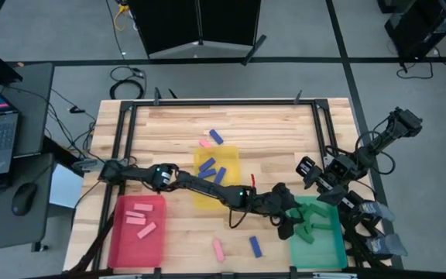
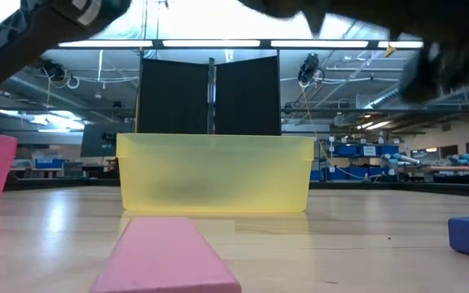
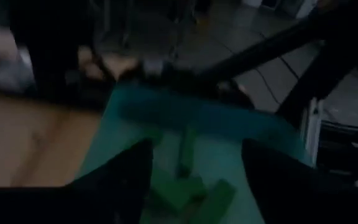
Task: Sort blocks
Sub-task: Put the top blue block into the yellow bin
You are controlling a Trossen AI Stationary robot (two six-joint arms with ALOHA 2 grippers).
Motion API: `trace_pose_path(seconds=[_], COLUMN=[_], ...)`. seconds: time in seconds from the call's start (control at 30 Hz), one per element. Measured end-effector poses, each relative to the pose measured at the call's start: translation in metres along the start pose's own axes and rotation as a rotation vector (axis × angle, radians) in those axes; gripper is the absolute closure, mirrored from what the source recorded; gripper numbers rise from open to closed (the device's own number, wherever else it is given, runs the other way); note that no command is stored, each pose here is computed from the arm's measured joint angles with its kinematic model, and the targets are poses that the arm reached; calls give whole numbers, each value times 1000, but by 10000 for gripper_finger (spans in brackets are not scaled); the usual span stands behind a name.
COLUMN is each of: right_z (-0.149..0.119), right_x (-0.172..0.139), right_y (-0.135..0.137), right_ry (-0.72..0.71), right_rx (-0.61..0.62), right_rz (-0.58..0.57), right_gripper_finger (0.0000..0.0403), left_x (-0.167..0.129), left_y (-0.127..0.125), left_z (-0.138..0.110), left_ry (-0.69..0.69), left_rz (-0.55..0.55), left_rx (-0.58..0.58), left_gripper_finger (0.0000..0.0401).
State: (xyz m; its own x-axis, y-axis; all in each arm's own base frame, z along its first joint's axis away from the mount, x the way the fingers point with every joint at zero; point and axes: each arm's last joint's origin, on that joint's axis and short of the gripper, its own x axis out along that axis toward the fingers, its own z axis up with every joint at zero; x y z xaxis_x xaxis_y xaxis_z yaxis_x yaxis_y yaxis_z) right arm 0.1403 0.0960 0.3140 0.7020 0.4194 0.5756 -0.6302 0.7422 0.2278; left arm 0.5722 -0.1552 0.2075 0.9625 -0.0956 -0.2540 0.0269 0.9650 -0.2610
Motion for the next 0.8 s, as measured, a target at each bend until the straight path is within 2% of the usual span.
trace_pose_path(seconds=[0.17, 0.33, 0.43, 0.6, 0.7, 0.8], right_z=[-2, -2, -5, -14, -20, -25], right_x=[0, 0, 1, 3, 4, 6], right_y=[3, 2, 0, -3, -6, -8], right_ry=[10, 7, 20, 50, 75, 92], right_rx=[-3, -6, -10, -23, -30, -35], right_rz=[11, -14, -52, -120, -161, -196], right_gripper_finger=[210, 210, 212, 213, 213, 213], left_x=[-28, -46, -56, -58, -55, -56], left_y=[-34, -45, -51, -59, -57, -48], left_z=[28, 46, 55, 47, 34, 8], left_ry=[-24, -9, 1, 36, 37, 24], left_rz=[23, 39, 31, 18, 16, 10], left_rx=[144, 228, 238, 252, 228, 175], left_gripper_finger=[256, 379, 390, 396, 397, 398])
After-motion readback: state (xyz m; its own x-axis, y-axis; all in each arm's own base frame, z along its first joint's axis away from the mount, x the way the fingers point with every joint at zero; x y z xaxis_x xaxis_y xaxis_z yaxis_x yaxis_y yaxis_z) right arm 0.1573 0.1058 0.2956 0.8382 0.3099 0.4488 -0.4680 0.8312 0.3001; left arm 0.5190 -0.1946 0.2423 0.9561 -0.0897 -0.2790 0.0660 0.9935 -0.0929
